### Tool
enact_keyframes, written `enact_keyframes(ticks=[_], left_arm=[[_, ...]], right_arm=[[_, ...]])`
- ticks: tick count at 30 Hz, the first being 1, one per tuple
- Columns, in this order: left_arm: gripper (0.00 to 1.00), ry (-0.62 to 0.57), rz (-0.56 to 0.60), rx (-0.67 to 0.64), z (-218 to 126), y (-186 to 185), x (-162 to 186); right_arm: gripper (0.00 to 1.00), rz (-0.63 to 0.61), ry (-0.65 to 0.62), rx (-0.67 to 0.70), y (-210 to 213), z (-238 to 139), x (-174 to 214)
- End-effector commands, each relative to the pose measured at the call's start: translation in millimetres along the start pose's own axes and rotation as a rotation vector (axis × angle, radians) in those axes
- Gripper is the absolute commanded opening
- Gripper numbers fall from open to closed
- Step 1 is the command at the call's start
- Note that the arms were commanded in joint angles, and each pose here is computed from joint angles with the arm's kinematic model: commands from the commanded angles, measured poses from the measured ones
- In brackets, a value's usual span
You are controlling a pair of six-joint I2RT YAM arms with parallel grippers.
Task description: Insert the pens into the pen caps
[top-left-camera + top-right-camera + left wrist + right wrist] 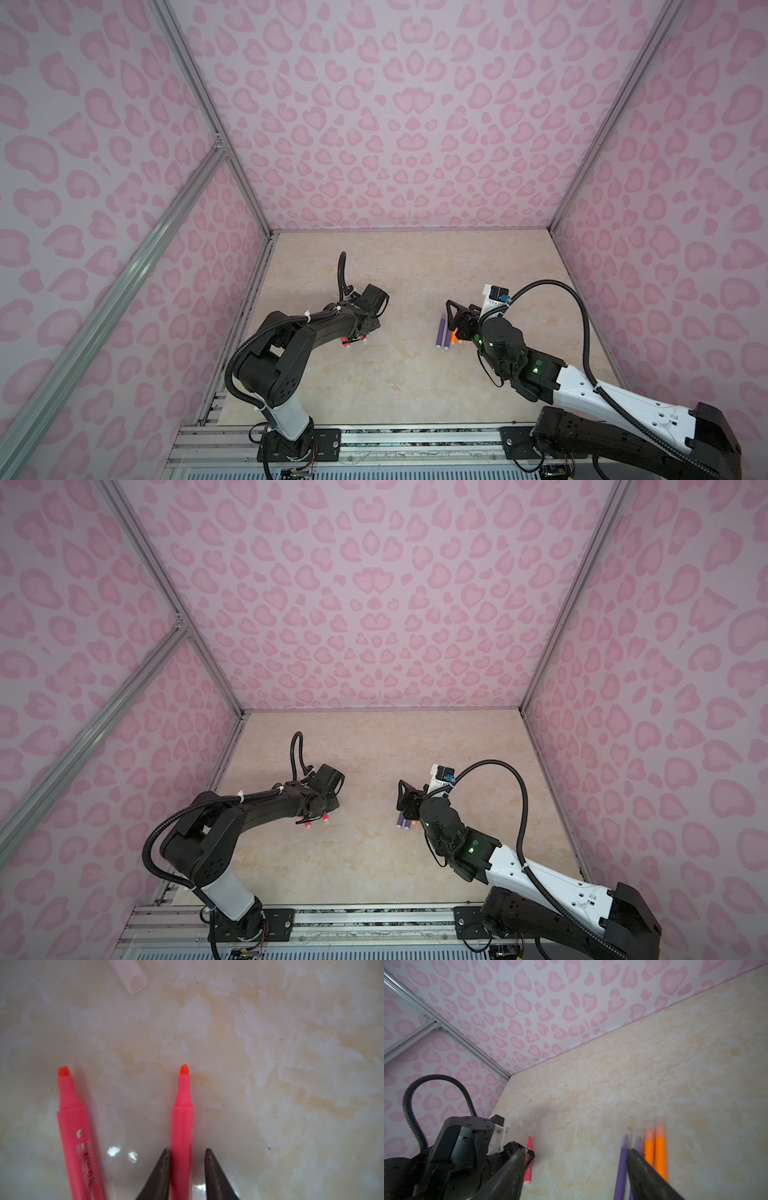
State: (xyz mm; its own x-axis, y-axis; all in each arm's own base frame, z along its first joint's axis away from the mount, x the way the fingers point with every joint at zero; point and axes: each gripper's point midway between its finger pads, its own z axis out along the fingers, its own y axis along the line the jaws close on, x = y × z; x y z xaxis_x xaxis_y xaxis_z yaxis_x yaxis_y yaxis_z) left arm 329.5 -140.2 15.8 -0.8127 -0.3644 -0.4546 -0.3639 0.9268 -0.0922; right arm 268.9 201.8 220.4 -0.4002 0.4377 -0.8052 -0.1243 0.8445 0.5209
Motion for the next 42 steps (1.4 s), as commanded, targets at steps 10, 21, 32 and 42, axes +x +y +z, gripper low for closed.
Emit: enact_keyframes(ticks=[10, 21, 32, 42], left_arm=[[0.03, 0.068, 0.007, 0.076, -5, -9, 11], [0.04, -0.376, 0.385, 0.765, -166, -123, -13], [0.04, -0.371, 0.602, 1.089, -220, -168, 36], [0.04, -0.348, 0.663, 1.104, -224, -180, 53]], right_arm=[[0.77, 0.004, -0.010, 0.001, 0, 2, 0], [0.77, 0.036, -0.008, -0.037, 3, 6, 3], [0.74, 0.054, 0.091, -0.161, 31, 14, 22], [0.69, 0.041, 0.148, -0.171, 41, 26, 36]])
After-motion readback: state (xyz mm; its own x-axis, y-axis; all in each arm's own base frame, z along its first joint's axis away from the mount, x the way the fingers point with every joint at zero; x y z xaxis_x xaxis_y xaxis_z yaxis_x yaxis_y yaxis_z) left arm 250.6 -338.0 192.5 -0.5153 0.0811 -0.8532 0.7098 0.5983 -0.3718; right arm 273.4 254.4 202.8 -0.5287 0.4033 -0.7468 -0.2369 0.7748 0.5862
